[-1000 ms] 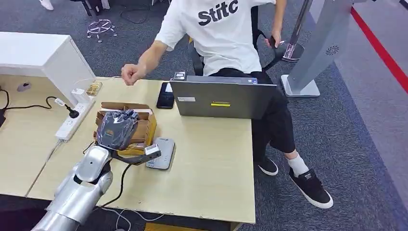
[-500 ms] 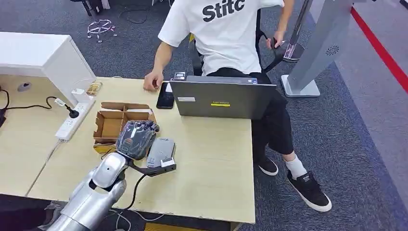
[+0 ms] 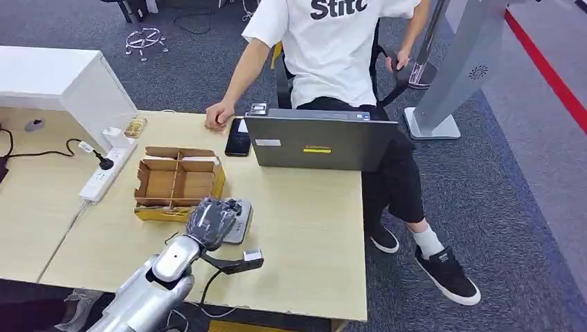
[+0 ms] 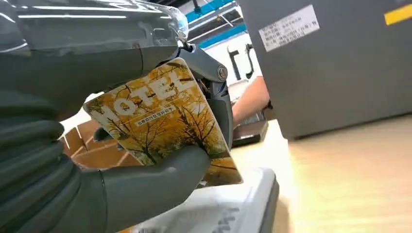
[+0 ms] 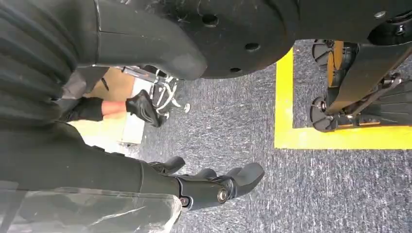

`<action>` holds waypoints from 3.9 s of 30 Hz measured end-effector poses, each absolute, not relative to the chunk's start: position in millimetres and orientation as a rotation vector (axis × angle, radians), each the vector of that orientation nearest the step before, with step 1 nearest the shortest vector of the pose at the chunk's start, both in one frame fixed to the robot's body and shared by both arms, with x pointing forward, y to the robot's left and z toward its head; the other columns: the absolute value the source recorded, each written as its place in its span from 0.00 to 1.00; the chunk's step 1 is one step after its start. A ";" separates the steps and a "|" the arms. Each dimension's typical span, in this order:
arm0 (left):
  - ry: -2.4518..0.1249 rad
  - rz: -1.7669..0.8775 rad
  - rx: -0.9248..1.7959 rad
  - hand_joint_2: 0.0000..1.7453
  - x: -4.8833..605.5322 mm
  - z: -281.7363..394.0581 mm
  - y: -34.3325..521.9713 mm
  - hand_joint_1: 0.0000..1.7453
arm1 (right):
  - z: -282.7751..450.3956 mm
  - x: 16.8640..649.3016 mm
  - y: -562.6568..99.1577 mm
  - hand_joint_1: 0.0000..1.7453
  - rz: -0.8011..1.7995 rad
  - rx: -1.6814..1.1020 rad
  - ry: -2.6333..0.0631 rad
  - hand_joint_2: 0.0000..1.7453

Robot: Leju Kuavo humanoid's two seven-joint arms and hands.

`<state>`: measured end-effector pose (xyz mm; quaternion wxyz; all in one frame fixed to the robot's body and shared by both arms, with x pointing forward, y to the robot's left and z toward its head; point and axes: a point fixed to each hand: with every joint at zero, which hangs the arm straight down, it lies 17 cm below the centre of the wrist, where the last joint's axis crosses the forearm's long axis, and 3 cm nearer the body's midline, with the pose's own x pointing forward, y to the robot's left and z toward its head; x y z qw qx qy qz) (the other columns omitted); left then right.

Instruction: Pass the card to the sensor for recognition and then transmit it.

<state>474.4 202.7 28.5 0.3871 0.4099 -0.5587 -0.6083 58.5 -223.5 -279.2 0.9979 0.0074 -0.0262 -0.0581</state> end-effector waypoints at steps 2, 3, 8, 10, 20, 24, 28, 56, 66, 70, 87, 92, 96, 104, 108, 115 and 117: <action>-1.411 -1.558 1.035 1.00 472.5 22.5 201.3 1.00 | -279.2 58.5 -223.3 0.00 -0.113 0.016 -0.053 1.00; -1.405 -1.562 1.029 1.00 471.4 19.4 200.6 1.00 | -279.2 58.4 -223.3 0.00 -0.112 0.016 -0.053 1.00; -1.400 -1.571 1.025 1.00 472.2 16.4 198.5 1.00 | -279.1 58.6 -223.3 0.00 -0.111 0.016 -0.053 1.00; -1.397 -1.580 1.026 1.00 472.2 14.6 197.1 1.00 | -279.2 58.6 -223.4 0.00 -0.108 0.015 -0.053 1.00; -1.415 -1.532 1.052 1.00 479.4 21.2 200.4 1.00 | -279.3 57.8 -223.6 0.00 -0.098 0.013 -0.051 1.00; -1.434 -1.489 1.077 1.00 490.6 37.7 210.7 1.00 | -279.3 57.5 -223.5 0.00 -0.094 0.013 -0.051 1.00; -1.537 -1.330 1.099 1.00 505.5 81.6 229.9 1.00 | -279.3 57.3 -223.5 0.00 -0.093 0.013 -0.053 1.00; -1.680 -1.047 1.291 1.00 510.1 185.3 313.2 1.00 | -279.4 56.1 -222.8 0.00 -0.098 0.012 -0.050 1.00; -1.675 -1.067 1.296 1.00 508.6 182.0 309.7 0.00 | -279.5 55.8 -223.2 0.00 -0.097 0.010 -0.048 1.00; -1.673 -1.068 1.292 1.00 507.6 179.9 309.1 0.00 | -279.5 55.8 -223.2 0.00 -0.097 0.010 -0.048 1.00; -1.694 -1.072 1.234 1.00 498.9 169.7 296.5 0.00 | -279.4 55.6 -222.3 0.00 -0.102 0.015 -0.045 1.00; -1.710 -1.129 1.037 1.00 483.4 143.7 259.1 0.00 | -279.2 55.5 -220.4 0.00 -0.117 0.020 -0.044 1.00; -1.715 -1.160 0.963 1.00 470.1 128.8 234.9 0.00 | -279.1 55.5 -219.9 0.00 -0.123 0.021 -0.043 1.00; -1.679 -1.268 0.870 1.00 458.0 105.6 202.7 0.00 | -279.0 55.1 -218.9 0.00 -0.122 0.024 -0.042 1.00; -1.636 -1.282 0.841 1.00 455.5 94.7 198.0 0.00 | -279.1 54.8 -219.3 0.00 -0.117 0.023 -0.042 1.00; -1.499 -1.337 0.993 1.00 465.1 83.0 227.1 0.00 | -279.2 54.1 -219.7 0.00 -0.110 0.021 -0.039 1.00; -1.454 -1.350 1.028 1.00 468.7 77.8 238.0 0.00 | -279.2 54.0 -219.9 0.00 -0.108 0.020 -0.039 1.00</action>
